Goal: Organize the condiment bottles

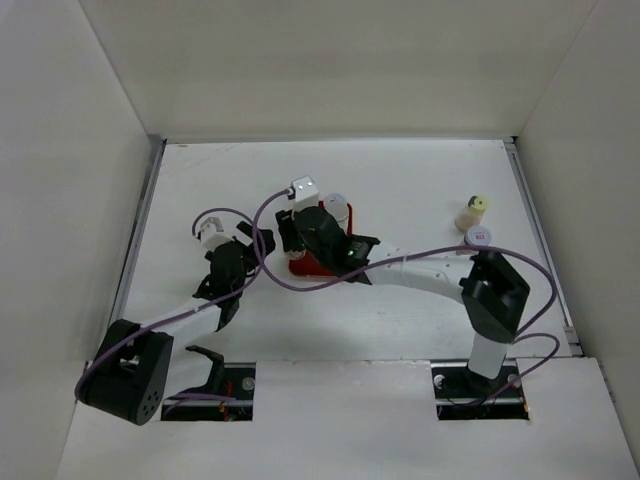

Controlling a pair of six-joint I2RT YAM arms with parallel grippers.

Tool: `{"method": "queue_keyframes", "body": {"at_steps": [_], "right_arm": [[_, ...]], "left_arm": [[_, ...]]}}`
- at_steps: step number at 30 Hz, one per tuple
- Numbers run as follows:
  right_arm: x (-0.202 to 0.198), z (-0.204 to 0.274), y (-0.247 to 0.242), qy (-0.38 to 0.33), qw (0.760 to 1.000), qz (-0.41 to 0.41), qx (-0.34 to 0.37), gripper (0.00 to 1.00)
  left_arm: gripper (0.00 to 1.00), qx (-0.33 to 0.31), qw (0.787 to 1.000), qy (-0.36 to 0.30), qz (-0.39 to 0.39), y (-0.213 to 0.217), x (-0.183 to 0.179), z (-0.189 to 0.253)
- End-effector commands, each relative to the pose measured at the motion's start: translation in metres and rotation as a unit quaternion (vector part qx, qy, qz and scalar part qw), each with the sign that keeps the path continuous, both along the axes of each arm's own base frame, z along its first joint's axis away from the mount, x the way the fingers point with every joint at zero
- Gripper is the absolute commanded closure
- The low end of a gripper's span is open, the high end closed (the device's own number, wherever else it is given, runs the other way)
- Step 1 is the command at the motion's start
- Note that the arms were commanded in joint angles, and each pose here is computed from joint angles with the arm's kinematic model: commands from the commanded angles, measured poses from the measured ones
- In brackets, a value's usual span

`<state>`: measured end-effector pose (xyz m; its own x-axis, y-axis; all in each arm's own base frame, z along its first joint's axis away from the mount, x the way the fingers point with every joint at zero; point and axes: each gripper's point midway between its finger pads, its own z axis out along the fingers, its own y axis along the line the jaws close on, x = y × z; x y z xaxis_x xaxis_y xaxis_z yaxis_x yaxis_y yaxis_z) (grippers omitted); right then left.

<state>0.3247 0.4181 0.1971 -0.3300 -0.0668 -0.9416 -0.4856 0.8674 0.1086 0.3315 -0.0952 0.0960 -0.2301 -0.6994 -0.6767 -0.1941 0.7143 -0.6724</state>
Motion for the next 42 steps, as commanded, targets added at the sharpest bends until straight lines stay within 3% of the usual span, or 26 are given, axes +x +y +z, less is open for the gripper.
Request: {"method": "queue_keyframes", "body": {"at_steps": [1,11,24,26,28,32,42], "right_arm": [[0.033,0.033,0.016,-0.051,0.998,-0.003,0.034,0.56],[0.077,0.011,-0.005,-0.056,0.996,-0.058,0.027,0.55],[0.082,-0.037,-0.005,-0.027,0.998,-0.060,0.005,0.50],[0.082,-0.041,-0.006,-0.025,0.998,-0.063,0.000,0.47],[0.080,-0.043,-0.007,-0.022,0.998,-0.065,0.001,0.36],[0.079,-0.026,-0.006,-0.031,0.997,-0.062,0.015,0.23],[0.046,0.085,-0.022,-0.088,0.990,-0.040,0.099,0.20]], "left_arm": [[0.00,-0.011,1.000,-0.024,0.006,0.003,0.002,0.012],[0.00,-0.011,1.000,-0.017,0.008,0.005,0.003,0.008],[0.00,-0.010,1.000,-0.013,0.008,0.005,0.004,0.006],[0.00,-0.012,1.000,-0.017,0.007,0.005,0.004,0.008],[0.00,-0.012,1.000,-0.017,0.009,0.005,0.004,0.008],[0.00,-0.012,1.000,-0.017,0.007,0.005,0.004,0.008],[0.00,-0.012,1.000,-0.016,0.007,0.005,0.004,0.008]]}}
